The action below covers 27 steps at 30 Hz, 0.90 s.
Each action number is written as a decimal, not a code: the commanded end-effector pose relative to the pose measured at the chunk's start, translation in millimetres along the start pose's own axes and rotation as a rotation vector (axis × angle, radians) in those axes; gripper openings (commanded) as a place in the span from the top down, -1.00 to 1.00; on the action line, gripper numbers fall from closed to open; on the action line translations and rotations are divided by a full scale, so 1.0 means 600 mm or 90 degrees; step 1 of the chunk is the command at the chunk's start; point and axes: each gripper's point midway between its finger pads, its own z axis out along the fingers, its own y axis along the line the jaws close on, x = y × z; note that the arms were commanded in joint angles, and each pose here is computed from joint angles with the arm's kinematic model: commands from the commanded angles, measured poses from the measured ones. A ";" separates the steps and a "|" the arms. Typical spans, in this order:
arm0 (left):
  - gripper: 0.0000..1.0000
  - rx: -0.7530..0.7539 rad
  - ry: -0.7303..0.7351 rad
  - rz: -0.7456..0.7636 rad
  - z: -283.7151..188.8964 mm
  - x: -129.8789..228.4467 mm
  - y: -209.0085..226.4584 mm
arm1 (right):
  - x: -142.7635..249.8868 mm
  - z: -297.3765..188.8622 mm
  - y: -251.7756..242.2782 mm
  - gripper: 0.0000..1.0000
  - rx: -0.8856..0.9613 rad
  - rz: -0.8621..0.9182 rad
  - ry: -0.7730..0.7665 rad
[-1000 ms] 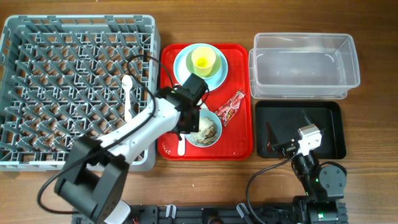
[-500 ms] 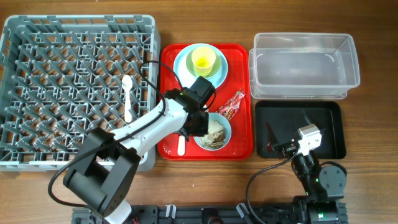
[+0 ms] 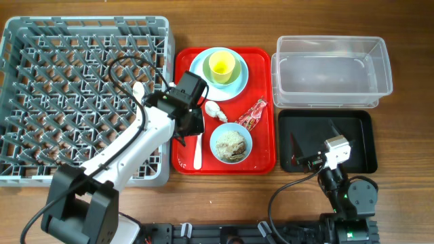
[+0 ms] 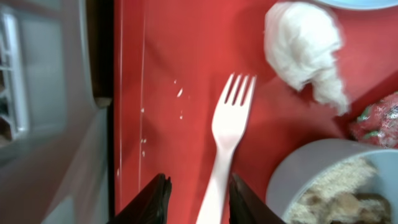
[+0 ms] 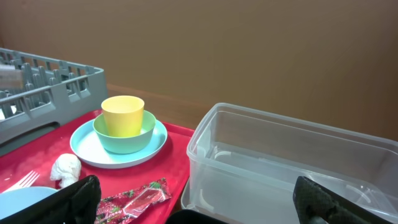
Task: Sort waste into correct bins and load items into the dishwasher rack
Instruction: 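Grasp the white fork with the left gripper, then carry the fork into the grey rack and release it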
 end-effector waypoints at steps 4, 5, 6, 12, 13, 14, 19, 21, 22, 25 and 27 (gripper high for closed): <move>0.38 0.038 0.028 0.004 0.055 0.050 -0.008 | -0.004 -0.001 -0.001 -1.00 0.001 0.002 -0.006; 0.38 0.042 0.025 0.010 0.058 0.052 -0.012 | -0.004 -0.001 -0.001 -0.99 0.001 0.001 -0.006; 0.39 0.047 0.021 0.018 0.060 0.054 -0.019 | -0.004 -0.001 -0.001 -0.99 0.001 0.001 -0.006; 0.48 0.020 -0.013 0.046 0.061 0.051 -0.025 | -0.004 -0.001 -0.001 -0.99 0.001 0.002 -0.006; 0.48 0.021 -0.014 0.046 0.062 0.050 -0.026 | -0.004 -0.001 -0.001 -1.00 0.001 0.001 -0.006; 0.48 0.022 -0.016 0.046 0.062 0.049 -0.027 | -0.004 -0.001 -0.001 -0.99 0.001 0.002 -0.006; 0.48 0.008 0.005 0.047 0.084 0.057 -0.022 | -0.004 -0.001 -0.001 -0.99 0.001 0.001 -0.006; 0.55 -0.004 0.020 0.048 0.102 0.063 -0.018 | -0.004 -0.001 -0.001 -0.99 0.002 0.001 -0.006; 0.61 -0.011 0.022 0.049 0.110 0.063 -0.016 | -0.004 -0.001 -0.001 -0.99 0.001 0.002 -0.006; 0.71 -0.015 0.019 0.049 0.122 0.060 -0.017 | -0.004 -0.001 -0.001 -0.99 0.001 0.001 -0.006; 0.89 -0.015 0.019 0.049 0.122 0.060 -0.017 | -0.004 -0.001 -0.001 -0.99 0.001 0.002 -0.006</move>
